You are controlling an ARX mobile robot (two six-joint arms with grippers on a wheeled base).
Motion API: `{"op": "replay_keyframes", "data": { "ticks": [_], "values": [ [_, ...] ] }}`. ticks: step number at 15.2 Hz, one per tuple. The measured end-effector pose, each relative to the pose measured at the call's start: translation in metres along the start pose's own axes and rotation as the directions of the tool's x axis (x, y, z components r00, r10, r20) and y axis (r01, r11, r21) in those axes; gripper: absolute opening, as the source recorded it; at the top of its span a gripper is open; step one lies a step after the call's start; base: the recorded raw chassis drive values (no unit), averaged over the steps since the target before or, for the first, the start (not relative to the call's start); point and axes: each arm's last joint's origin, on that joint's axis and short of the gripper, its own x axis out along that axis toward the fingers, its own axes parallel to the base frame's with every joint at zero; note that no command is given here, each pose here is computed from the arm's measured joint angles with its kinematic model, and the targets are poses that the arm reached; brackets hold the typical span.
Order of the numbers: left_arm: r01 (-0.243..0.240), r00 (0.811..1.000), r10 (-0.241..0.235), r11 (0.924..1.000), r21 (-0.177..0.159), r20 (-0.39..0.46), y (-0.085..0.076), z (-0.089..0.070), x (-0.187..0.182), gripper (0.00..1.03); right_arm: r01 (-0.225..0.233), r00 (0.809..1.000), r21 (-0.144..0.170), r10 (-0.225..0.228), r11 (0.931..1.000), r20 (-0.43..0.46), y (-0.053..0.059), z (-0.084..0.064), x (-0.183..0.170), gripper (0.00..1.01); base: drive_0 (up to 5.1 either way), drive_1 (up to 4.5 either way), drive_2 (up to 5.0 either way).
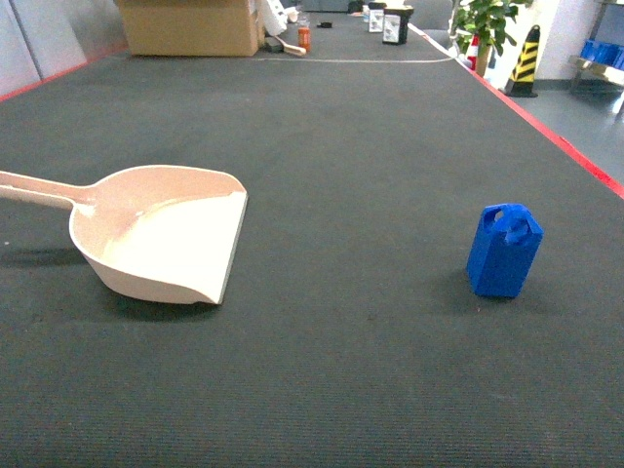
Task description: Place part in tray to right shelf
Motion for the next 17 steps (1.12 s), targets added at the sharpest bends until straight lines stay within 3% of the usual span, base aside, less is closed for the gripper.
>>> {"op": "replay_keyframes", "data": {
  "ticks": [17],
  "values": [
    [0.0, 1.0, 0.0, 1.0, 0.0, 0.0, 0.0, 0.0, 0.0, 0.98, 0.0, 1.0, 0.0, 0.0, 1.0, 0.0, 0.0, 0.0, 0.0, 0.98, 0.0, 0.0, 0.0]
  ]
}}
